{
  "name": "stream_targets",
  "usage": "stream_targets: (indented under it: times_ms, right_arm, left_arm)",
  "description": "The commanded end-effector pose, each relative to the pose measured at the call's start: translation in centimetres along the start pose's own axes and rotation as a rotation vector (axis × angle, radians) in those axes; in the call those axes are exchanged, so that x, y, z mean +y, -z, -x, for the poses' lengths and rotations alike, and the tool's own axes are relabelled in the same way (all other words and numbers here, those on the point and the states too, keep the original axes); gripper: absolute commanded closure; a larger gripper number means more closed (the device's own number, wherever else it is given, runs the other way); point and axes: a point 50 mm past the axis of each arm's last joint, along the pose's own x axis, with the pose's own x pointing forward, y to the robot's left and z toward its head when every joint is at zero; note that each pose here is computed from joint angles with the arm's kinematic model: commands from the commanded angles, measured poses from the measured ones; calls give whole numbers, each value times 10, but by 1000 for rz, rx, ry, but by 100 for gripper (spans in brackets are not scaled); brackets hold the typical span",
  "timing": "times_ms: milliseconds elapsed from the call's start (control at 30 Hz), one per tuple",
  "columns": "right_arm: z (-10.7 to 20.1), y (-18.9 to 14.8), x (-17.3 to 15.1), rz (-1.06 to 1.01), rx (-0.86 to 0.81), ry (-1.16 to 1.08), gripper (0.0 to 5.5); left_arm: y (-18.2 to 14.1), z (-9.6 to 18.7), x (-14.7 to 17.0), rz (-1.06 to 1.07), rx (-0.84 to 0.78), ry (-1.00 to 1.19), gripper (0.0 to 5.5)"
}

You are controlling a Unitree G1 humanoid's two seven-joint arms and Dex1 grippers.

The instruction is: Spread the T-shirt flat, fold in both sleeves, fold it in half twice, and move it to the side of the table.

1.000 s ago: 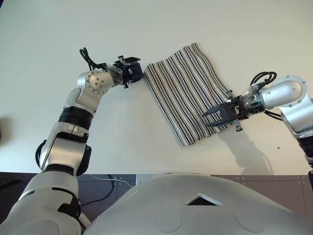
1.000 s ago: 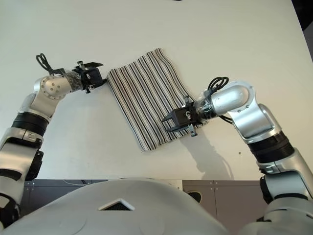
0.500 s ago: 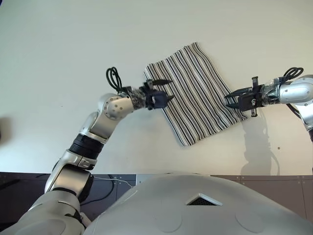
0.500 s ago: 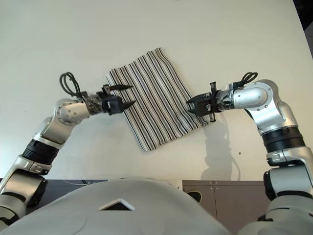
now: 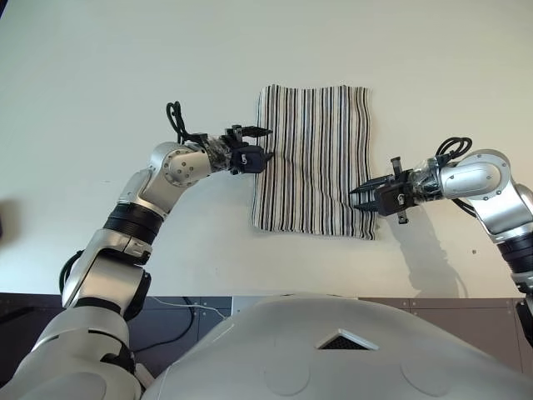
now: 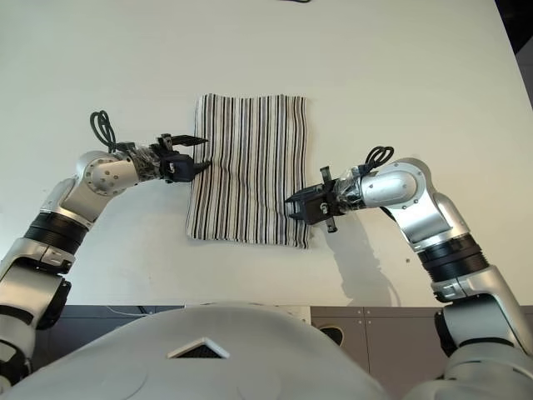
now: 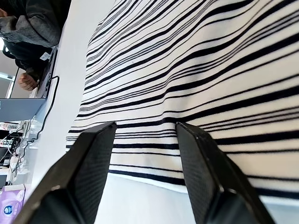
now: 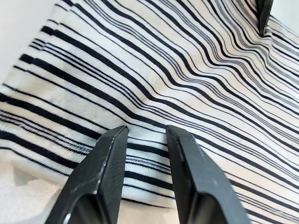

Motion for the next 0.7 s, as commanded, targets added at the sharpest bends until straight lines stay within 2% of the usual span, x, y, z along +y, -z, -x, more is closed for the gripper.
stream_targets:
  times_ms: [33,167,267,333,433,500,567,700]
  right_arm:
    - [20,3,-10,11,60,51,402]
    - [32,-2,-12,3,55,96,402]
    - [45,-8,-14,-32,32,181,402]
    - [58,-6,-16,-59,46,251,402]
    - [75,4,-12,-115,78,380,402]
    - [81,15,4,-133,137,403,402]
    - [84,23,18,-147,182,411,402]
    - [81,28,15,-95,224,418,402]
  left_arm:
    - [3,17,-5,-10,-3,48,313]
    - [2,32,15,-62,16,-41,313]
    - [-13,50,27,-73,-48,-93,313]
    - [-22,67,9,-53,-102,-17,313]
    - [-19,90,-37,-25,-87,129,313]
    - [-20,97,-56,-22,-74,142,293]
    - [-29,95,-70,-34,-109,134,257]
    - [-38,77,-80,-105,-133,94,194]
